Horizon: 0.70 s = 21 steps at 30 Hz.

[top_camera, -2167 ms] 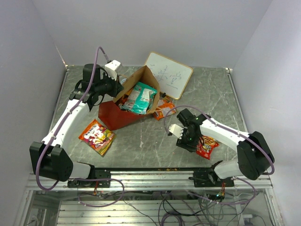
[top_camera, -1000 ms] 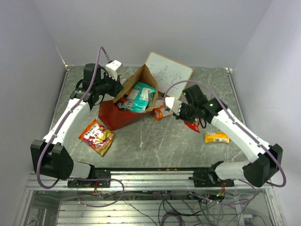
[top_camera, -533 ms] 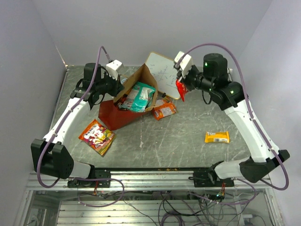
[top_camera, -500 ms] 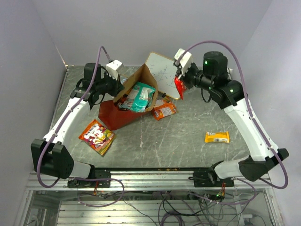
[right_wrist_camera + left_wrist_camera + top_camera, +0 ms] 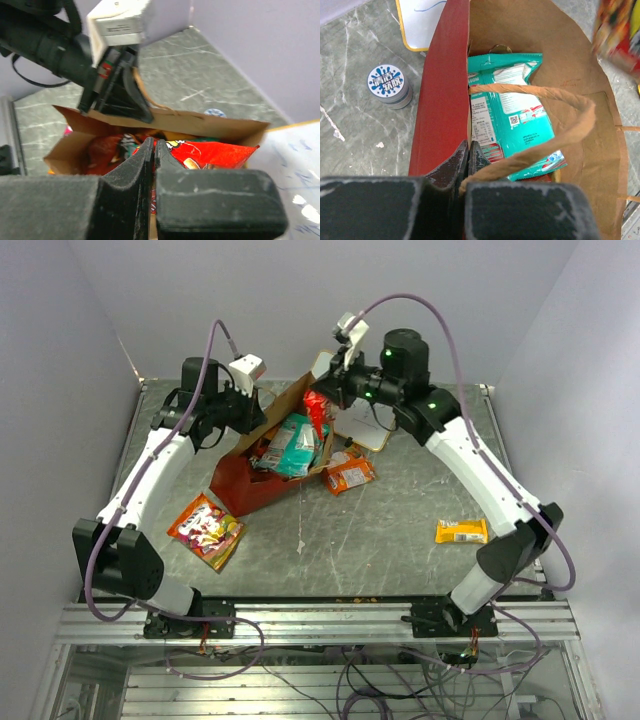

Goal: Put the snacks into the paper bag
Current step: Place the snack in the paper bag.

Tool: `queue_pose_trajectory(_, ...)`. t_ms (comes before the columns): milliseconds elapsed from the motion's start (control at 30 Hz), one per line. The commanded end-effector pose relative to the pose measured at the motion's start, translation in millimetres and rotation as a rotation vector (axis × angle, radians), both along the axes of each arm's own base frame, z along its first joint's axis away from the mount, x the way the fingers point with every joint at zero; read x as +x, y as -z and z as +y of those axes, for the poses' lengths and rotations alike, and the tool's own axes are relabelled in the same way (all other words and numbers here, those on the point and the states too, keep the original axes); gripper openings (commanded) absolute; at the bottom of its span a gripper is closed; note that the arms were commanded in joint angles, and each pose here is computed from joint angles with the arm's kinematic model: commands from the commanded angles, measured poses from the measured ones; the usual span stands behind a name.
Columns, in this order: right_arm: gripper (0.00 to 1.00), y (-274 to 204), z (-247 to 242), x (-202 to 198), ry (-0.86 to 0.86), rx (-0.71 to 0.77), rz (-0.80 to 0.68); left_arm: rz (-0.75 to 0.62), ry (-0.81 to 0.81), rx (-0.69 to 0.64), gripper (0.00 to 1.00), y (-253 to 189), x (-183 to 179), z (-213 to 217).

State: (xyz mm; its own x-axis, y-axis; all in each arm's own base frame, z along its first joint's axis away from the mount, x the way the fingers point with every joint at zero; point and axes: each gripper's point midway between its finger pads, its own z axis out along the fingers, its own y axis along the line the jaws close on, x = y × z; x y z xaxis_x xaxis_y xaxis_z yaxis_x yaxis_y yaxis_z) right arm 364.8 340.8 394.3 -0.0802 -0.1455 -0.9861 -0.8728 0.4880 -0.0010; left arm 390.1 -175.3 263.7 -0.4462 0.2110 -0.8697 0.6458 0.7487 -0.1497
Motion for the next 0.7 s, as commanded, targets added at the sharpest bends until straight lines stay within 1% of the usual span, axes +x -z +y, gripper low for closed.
queue_pose_trajectory(0, 0.00, -19.2, 40.8, -20.4, -0.120, 0.135, 0.047, 0.034, 0.001, -0.043, 0.07, -12.6, 1.9, -7.5)
queue_pose_trajectory(100, 0.00, -3.9, 59.5, -27.3, -0.169, 0.130, 0.084, 0.053, 0.003, -0.063, 0.07, -14.3, 1.3, -10.5)
queue_pose_trajectory(333, 0.00, 25.5, 91.2, -52.4, -0.277, 0.084, 0.093, 0.100, 0.014, -0.100, 0.07, -13.1, -3.6, -15.3)
queue_pose_trajectory(467, 0.00, 45.3, 107.1, -57.0, -0.303, 0.054, 0.108, 0.098, 0.012, -0.115, 0.07, -15.4, -5.3, -14.9)
queue_pose_trajectory(667, 0.00, 68.4, 121.9, -61.7, -0.326, 0.007, 0.106, 0.131, -0.011, -0.126, 0.07, -10.2, -1.6, -8.3)
